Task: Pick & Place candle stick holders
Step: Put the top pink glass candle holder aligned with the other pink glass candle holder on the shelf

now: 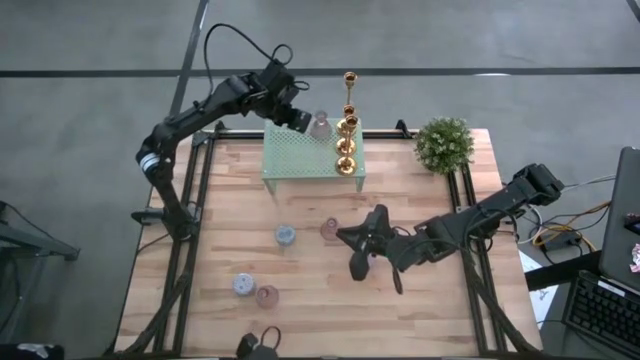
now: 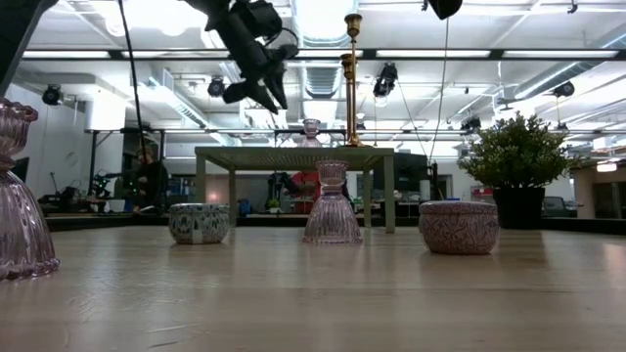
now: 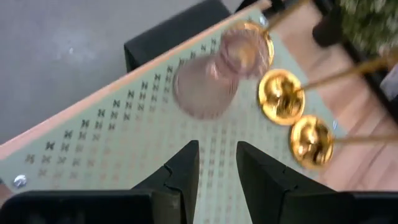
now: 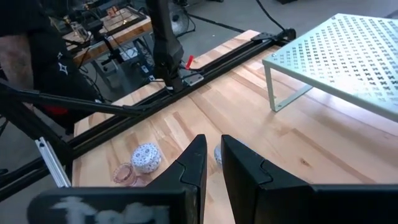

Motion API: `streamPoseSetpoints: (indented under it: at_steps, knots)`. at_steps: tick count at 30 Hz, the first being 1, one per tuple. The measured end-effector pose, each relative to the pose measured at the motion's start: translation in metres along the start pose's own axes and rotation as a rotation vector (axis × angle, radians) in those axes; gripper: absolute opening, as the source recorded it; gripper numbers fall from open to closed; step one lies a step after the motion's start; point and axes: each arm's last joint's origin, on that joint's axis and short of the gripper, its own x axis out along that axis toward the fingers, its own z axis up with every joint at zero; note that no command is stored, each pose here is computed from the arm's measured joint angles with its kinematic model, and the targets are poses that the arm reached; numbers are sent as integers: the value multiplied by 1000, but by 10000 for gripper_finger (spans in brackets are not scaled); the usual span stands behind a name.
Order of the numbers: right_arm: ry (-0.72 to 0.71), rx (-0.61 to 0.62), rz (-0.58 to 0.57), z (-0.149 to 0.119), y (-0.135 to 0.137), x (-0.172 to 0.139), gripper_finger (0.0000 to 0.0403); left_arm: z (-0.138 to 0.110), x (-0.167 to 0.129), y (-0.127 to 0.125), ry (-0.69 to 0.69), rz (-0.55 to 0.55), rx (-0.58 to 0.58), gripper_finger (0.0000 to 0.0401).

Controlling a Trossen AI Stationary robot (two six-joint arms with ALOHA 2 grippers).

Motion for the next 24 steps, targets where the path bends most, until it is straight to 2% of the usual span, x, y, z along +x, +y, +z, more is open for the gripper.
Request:
streamPoseSetpoints:
  at_steps: [6, 11, 15, 20, 24]
  knots:
    - [49, 60, -59, -3, -10, 4, 43, -14, -21, -18, 38, -77, 133, 106]
    - [171, 63, -40, -5, -20, 13, 43, -23, -39, -34, 18, -118, 180, 104]
    - [213, 99, -64, -9, -28, 28, 43, -30, -55, -44, -7, -150, 223, 104]
    - [278, 228, -135, -15, -43, 46, 46, -40, -71, -51, -4, -173, 253, 104]
    - [328, 337, -176, -18, -54, 60, 63, -49, -88, -57, -11, -200, 287, 104]
